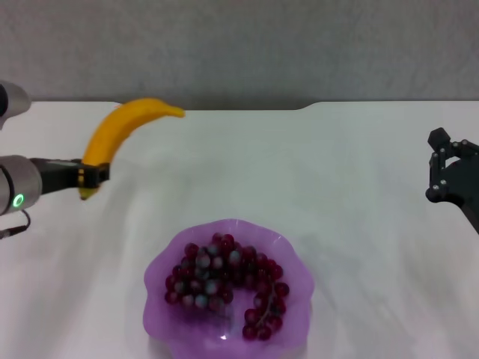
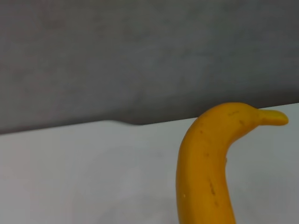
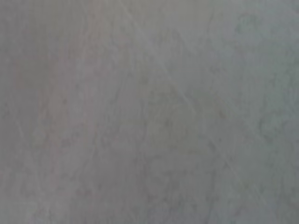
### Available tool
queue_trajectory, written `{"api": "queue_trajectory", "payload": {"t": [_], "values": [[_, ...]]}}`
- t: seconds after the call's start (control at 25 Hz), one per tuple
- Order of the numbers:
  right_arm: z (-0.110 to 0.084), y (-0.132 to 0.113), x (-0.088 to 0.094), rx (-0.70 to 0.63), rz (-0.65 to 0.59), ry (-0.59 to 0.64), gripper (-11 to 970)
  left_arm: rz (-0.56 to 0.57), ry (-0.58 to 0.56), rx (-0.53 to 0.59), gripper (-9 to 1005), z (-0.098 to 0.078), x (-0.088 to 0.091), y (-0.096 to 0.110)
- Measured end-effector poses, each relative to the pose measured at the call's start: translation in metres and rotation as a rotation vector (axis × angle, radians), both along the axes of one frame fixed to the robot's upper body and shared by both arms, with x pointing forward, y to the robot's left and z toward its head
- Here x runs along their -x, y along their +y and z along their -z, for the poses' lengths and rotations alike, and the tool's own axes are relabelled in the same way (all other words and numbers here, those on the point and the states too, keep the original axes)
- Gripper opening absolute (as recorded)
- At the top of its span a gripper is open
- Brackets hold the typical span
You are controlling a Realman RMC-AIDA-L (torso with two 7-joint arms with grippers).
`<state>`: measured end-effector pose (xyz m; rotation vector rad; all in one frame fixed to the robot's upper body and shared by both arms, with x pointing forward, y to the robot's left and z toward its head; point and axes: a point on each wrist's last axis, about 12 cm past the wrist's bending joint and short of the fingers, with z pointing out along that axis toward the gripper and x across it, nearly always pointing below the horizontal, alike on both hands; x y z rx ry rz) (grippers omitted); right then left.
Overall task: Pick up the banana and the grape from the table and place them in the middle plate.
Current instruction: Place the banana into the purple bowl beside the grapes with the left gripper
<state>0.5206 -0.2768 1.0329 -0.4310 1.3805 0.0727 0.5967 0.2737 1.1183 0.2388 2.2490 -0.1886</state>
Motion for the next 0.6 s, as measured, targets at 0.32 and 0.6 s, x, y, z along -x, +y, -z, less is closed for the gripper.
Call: {"api": "queue_trajectory", "payload": {"t": [0.32,0.6], "values": [[0.002,-0.004,-0.002,0.018,0.015,0.022,-1,0.306,0.066,-0.002,558,-0.021,0.038,-0.039],[0.003,-0.007,-0.002,0.025,0.027,0.029,-1,0.507,0.139,-0.053,575,-0.035,0.070,-0.069]]}}
